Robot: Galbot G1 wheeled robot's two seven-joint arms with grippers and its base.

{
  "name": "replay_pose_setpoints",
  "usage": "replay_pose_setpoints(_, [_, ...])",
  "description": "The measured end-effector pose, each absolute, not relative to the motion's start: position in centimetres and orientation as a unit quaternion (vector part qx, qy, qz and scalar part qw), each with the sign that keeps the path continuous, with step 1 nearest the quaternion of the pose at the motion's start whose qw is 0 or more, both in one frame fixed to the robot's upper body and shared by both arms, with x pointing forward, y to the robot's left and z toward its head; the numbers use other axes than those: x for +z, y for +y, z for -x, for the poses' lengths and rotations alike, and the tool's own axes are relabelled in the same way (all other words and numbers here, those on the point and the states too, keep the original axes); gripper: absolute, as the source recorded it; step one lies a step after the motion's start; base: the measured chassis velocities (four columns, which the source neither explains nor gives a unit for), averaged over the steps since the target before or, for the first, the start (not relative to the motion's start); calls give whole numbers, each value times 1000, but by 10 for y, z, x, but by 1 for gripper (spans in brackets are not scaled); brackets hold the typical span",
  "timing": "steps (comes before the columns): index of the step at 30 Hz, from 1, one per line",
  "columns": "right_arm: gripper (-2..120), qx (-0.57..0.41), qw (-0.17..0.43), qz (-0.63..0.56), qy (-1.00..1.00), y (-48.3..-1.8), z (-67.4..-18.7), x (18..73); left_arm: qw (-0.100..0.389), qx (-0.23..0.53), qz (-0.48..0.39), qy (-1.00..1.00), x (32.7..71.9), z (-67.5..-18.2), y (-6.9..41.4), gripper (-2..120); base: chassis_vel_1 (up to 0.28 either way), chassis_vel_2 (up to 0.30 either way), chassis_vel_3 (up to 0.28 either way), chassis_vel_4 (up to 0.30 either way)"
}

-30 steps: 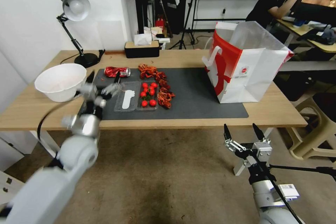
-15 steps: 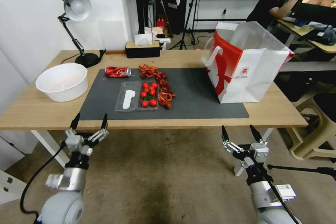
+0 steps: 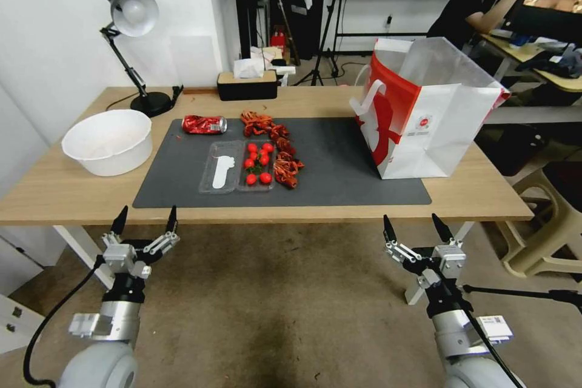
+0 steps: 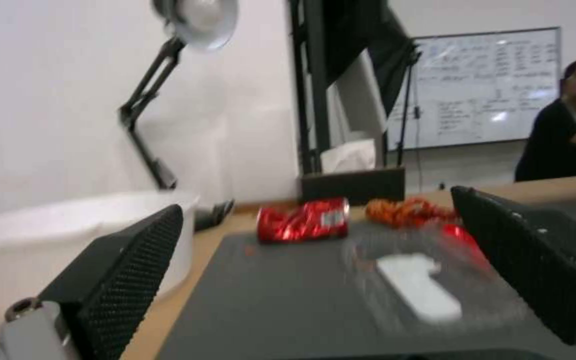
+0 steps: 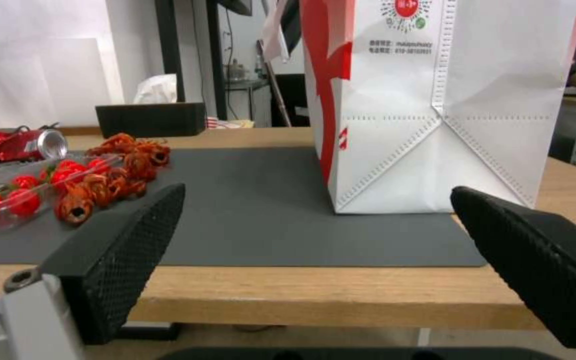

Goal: Pick up the trash from the table and place it into the takeout bag.

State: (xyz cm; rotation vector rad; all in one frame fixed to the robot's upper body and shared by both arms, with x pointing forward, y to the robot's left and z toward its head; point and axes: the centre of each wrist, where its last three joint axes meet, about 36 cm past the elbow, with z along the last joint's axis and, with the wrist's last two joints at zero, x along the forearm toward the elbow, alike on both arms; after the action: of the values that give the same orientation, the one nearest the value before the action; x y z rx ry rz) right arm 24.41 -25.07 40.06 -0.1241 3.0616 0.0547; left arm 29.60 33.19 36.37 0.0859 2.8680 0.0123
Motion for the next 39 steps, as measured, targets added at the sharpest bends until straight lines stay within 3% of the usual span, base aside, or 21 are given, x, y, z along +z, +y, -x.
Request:
replay_pose_setpoints(5, [100,14,38,44,998,-252,-244,401,145,37,-105,983,405,-362,349,100,0,0,0,0])
replay_pose_setpoints(10, [100,12,42,44,998,-254,-243,405,110,78,-179,975,449,-429,379,100,0,0,0,0])
replay_pose_setpoints(16, [100,12,45,58,997,-253,-254,405,92,113,-183,972,471,-449,407,100,0,0,0,0])
replay_pose_setpoints(21, [100,11,46,73,996,-256,-267,405,59,200,-210,955,507,-490,452,100,0,0,0,0])
replay_pose_setpoints(32, [100,13,46,72,996,-251,-268,403,8,307,-305,901,563,-579,448,100,0,0,0,0])
replay_pose_setpoints(35, [100,12,46,72,996,-251,-268,403,-19,409,-346,844,591,-629,437,100,0,0,0,0])
replay_pose_setpoints(39, [100,10,44,69,997,-253,-266,402,-46,484,-390,782,618,-674,423,100,0,0,0,0])
